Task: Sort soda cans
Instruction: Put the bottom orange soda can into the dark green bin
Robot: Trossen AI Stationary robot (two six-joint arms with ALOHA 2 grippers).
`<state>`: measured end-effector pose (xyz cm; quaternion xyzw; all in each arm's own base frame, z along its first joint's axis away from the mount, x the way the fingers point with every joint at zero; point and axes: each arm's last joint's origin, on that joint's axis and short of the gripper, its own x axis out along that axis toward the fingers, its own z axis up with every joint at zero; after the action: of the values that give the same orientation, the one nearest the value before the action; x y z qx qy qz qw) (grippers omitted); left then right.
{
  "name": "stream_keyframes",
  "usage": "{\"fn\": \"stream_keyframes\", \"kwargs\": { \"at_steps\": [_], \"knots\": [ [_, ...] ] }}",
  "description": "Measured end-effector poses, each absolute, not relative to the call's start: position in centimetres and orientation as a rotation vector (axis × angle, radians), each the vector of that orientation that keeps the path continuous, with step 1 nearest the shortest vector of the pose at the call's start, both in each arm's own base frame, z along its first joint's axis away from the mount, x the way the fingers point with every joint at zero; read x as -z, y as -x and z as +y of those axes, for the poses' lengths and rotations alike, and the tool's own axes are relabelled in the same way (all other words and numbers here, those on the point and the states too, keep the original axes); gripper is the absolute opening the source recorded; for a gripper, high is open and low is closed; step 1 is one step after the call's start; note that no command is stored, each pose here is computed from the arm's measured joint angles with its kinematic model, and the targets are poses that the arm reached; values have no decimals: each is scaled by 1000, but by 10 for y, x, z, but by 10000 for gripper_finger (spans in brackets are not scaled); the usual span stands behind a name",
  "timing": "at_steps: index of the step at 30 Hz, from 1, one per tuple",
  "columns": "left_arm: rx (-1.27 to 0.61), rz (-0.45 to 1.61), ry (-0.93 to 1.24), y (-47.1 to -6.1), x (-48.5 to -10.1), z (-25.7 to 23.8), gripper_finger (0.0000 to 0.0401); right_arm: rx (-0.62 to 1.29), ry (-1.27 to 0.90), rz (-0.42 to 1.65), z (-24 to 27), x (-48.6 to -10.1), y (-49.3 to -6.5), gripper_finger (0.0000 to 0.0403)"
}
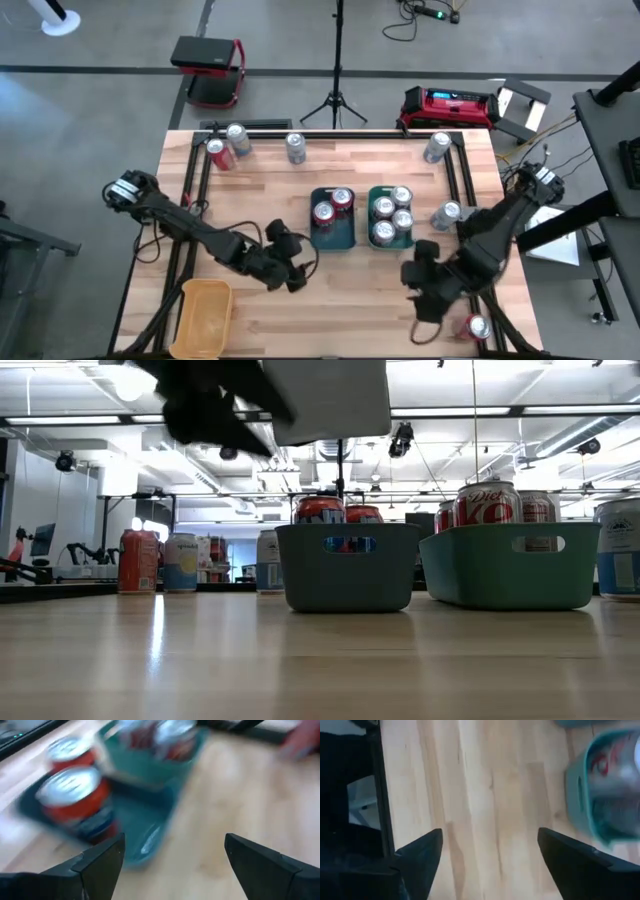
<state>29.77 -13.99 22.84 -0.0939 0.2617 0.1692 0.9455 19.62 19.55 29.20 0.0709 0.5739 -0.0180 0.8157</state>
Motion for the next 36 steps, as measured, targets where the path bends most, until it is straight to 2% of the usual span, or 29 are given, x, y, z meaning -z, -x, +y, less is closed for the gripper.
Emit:
{"fn": "stream_keyframes", "kwargs": {
  "at_steps": [5, 12, 26, 36],
  "knots": [
    [-190, 379, 159, -314, -241, -171, 326, 121, -241, 1260, 220, -274, -160, 351],
    [-132, 352, 121, -345, -237, -211, 326, 142, -336, 1363, 239, -266, -130, 374],
    [-127, 562, -7, -420, -204, -269, 327, 166, -437, 1516, 255, -266, -93, 375],
    [-212, 799, -126, -440, -199, -286, 327, 212, -434, 1514, 257, -256, -81, 375]
  ]
}}
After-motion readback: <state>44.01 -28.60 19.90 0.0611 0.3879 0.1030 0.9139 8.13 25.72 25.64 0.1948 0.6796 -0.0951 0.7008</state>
